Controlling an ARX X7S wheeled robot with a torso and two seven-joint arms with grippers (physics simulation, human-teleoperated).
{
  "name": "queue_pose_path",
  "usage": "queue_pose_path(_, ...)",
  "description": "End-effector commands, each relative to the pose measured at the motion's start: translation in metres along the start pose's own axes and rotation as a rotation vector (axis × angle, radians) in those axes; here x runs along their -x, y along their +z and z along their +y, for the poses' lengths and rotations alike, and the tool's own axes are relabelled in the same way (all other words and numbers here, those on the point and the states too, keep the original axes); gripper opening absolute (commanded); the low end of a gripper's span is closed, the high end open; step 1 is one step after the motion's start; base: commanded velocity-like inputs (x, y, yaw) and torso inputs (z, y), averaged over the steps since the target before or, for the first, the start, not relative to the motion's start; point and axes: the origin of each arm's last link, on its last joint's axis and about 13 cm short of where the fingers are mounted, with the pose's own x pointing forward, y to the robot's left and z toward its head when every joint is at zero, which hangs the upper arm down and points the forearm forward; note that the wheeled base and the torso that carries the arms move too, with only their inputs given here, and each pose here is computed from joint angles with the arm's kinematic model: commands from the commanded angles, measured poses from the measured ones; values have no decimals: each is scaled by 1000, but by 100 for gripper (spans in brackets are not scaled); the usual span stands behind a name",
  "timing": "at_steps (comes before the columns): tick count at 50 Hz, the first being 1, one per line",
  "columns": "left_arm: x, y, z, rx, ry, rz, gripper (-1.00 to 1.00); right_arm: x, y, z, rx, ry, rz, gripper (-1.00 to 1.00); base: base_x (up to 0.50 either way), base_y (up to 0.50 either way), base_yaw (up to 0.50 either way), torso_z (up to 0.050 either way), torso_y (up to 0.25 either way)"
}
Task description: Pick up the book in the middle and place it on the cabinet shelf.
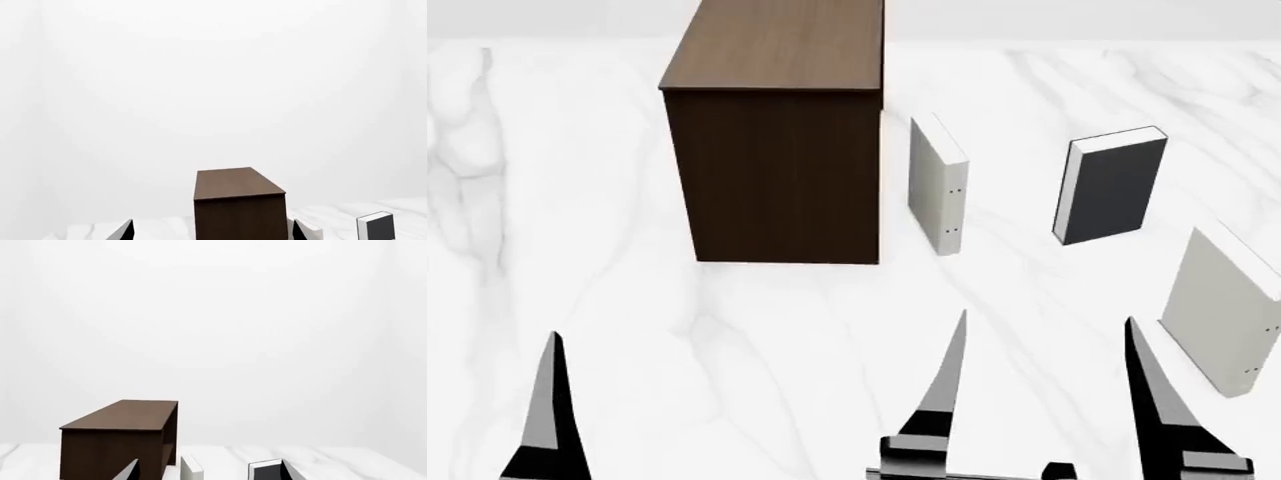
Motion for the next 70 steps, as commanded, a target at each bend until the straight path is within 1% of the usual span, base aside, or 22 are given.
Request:
queue_pose_path(1,1,3,-1,-7,-13,-4,100,1,2,1,3,11,1,100,500,0,0,0,0)
queue_pose_path(39,1,5,-2,-16,-24,-4,100,0,2,4,-2,23,17,100,500,0,0,0,1)
queue_pose_path(59,1,6,-2,-17,-23,-6,100,-1,0,4,11,25,35,100,500,0,0,0,1)
queue_pose_path(60,1,6,-2,-17,-23,-7,100,0,0,5,15,29,4,100,0,0,0,0,0)
queue_pose_path(63,1,6,-2,-18,-23,-7,100,1,1,5,12,24,-1,100,0,0,0,0,4)
queue_pose_path(64,1,5,-2,-18,-23,-6,100,3,3,5,-18,61,-39,100,0,0,0,0,0)
queue_pose_path(65,1,5,-2,-19,-23,-6,100,4,4,5,-35,70,-54,100,0,0,0,0,0)
queue_pose_path(67,1,6,-2,-19,-23,-6,100,4,4,5,-18,56,-46,100,0,0,0,0,0)
queue_pose_path(70,1,6,-2,-19,-23,-7,100,4,4,4,-23,59,-52,100,0,0,0,0,0)
